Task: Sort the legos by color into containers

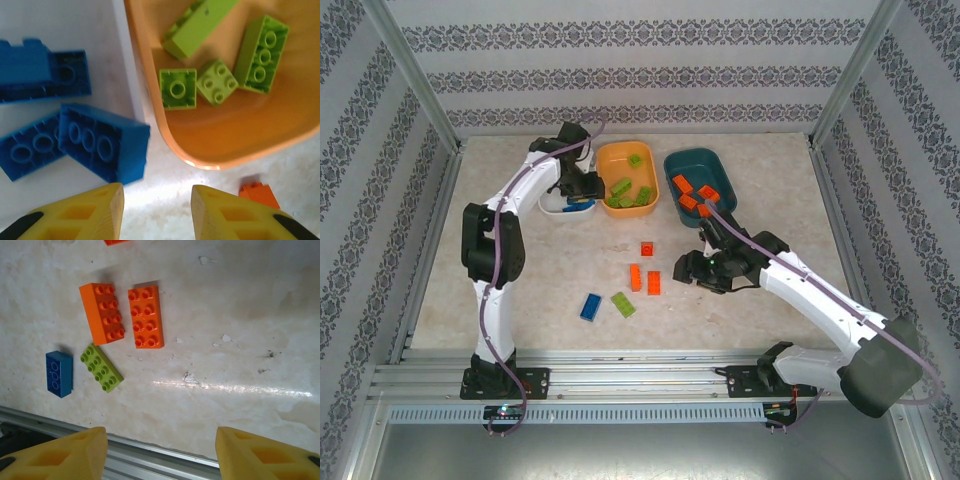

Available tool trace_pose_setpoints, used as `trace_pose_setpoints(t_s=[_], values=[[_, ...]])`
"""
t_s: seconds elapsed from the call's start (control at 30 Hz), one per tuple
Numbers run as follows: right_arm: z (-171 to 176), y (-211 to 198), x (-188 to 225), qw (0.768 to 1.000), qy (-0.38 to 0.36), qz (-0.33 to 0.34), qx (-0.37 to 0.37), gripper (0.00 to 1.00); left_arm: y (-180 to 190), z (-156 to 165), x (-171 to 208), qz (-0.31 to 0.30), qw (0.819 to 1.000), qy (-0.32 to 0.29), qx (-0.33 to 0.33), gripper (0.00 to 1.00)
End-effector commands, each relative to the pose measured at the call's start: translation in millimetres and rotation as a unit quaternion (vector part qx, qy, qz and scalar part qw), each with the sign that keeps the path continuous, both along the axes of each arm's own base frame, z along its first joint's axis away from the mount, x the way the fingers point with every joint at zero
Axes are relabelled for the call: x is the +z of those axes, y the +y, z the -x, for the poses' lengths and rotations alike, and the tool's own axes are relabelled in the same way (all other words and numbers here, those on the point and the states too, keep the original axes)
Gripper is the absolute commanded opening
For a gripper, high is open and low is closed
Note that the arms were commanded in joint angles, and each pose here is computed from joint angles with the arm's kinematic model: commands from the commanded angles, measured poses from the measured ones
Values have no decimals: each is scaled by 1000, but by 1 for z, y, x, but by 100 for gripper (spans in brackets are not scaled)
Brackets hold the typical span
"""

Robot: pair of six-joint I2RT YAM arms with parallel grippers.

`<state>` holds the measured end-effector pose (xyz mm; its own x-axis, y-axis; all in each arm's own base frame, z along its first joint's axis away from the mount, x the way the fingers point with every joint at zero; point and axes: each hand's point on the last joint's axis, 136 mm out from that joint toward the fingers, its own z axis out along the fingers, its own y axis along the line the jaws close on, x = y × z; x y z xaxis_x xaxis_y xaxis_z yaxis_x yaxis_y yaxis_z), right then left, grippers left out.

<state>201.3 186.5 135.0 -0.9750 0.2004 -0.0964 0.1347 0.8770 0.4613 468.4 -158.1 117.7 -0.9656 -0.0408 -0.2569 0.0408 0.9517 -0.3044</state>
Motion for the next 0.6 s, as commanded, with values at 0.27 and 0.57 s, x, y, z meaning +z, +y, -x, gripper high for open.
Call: trace_pose_setpoints(t_s=[0.27,0.57], values=[[1,-7,-6,999,11,14,-34,59,34,-18,-2,-4,1000,9,21,40],[-10,10,-6,1000,14,15,-17,59,24,-13,7,15,1000,-5,-5,44]])
